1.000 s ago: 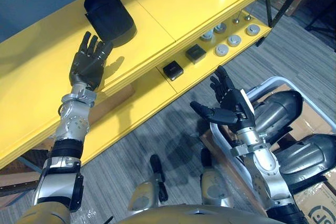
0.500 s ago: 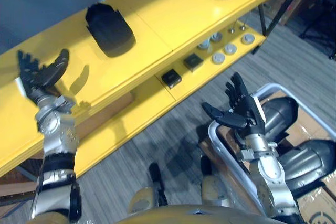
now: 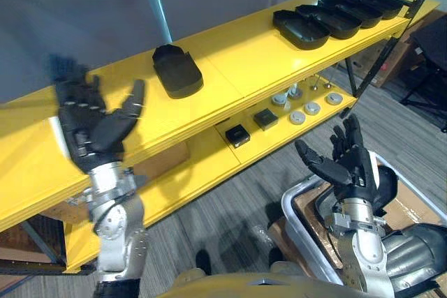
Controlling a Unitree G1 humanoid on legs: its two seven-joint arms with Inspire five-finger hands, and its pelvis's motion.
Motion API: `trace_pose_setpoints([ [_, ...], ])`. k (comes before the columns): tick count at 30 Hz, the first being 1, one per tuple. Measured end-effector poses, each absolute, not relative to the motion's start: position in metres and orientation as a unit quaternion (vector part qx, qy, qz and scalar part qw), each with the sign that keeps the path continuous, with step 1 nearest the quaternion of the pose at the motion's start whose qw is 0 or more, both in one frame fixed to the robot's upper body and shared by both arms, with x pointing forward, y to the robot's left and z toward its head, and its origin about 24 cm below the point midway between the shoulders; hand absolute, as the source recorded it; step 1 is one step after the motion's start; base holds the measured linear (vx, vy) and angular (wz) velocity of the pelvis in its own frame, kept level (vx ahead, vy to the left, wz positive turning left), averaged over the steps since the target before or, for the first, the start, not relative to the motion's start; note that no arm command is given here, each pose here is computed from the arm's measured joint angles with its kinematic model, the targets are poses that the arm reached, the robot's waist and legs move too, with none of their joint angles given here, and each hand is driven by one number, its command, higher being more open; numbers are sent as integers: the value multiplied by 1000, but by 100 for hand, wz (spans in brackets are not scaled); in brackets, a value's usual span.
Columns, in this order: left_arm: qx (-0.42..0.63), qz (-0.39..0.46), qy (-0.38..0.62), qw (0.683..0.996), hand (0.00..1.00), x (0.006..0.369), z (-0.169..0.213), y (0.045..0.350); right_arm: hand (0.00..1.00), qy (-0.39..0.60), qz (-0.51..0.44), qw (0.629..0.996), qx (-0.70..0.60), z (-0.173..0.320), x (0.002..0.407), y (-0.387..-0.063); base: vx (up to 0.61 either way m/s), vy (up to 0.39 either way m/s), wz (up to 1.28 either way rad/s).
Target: Walk over and take three plastic housings, then place them on the shelf
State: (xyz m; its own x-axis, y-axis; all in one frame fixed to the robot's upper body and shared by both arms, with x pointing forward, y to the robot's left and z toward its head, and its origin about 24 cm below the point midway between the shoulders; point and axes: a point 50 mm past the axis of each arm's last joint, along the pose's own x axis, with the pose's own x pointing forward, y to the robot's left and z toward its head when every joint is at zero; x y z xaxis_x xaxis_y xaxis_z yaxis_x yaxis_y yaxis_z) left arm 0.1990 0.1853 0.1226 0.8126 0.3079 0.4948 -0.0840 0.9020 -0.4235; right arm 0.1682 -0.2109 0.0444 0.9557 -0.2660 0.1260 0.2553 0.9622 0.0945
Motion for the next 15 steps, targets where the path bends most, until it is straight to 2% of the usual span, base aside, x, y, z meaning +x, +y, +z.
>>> trace_pose_setpoints([
  [4, -220, -20, -259, 940, 100, 198, 117, 141, 100, -82, -164, 982, 38, 54, 155, -216, -10, 17, -47],
  [7, -228, -75, -225, 944, 100, 202, 110, 120, 100, -76, -178, 980, 35, 53, 149, -222, 38, 15, -73],
  [13, -222, -92, -188, 952, 100, 207, 101, 110, 100, -69, -172, 981, 50, 50, 143, -225, 57, 2, -59],
  [15, -224, -56, -184, 955, 100, 209, 99, 117, 100, -85, -118, 989, 34, 57, 155, -220, 34, -9, -100],
])
